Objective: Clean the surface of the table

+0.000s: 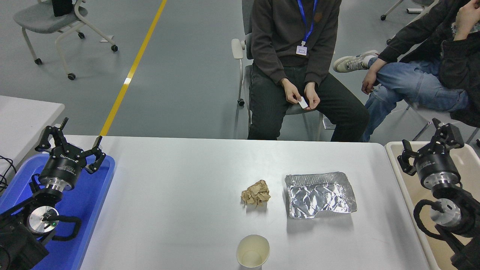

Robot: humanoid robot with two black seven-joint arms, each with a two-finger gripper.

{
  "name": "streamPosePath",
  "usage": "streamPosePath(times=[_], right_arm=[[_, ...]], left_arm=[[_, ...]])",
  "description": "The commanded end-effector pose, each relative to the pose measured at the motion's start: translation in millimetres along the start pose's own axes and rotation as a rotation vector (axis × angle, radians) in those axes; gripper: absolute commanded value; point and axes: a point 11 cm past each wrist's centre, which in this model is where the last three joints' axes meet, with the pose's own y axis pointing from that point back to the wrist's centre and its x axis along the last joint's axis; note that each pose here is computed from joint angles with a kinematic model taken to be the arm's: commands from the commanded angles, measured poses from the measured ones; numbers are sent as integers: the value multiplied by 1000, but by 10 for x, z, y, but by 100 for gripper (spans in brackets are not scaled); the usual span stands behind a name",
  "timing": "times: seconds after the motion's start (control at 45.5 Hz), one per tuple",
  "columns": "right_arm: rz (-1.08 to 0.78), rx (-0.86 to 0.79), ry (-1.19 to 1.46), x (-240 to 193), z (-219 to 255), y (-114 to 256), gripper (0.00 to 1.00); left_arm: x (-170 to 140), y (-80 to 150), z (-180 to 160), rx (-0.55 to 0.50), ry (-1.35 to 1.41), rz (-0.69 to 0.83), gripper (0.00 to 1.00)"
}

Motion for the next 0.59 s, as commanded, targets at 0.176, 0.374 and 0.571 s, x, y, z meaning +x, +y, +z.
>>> streamPosePath(times=[0.176,0.374,0.571], right_arm=[[-21,-9,-15,-34,-8,-5,99],[-29,-45,-15,-61,20,-12,99],[-115,-59,43,-113,-105,16,99]], left_arm=[[0,0,1,0,0,0,100],[0,0,1,0,0,0,100],[0,0,1,0,0,0,100]])
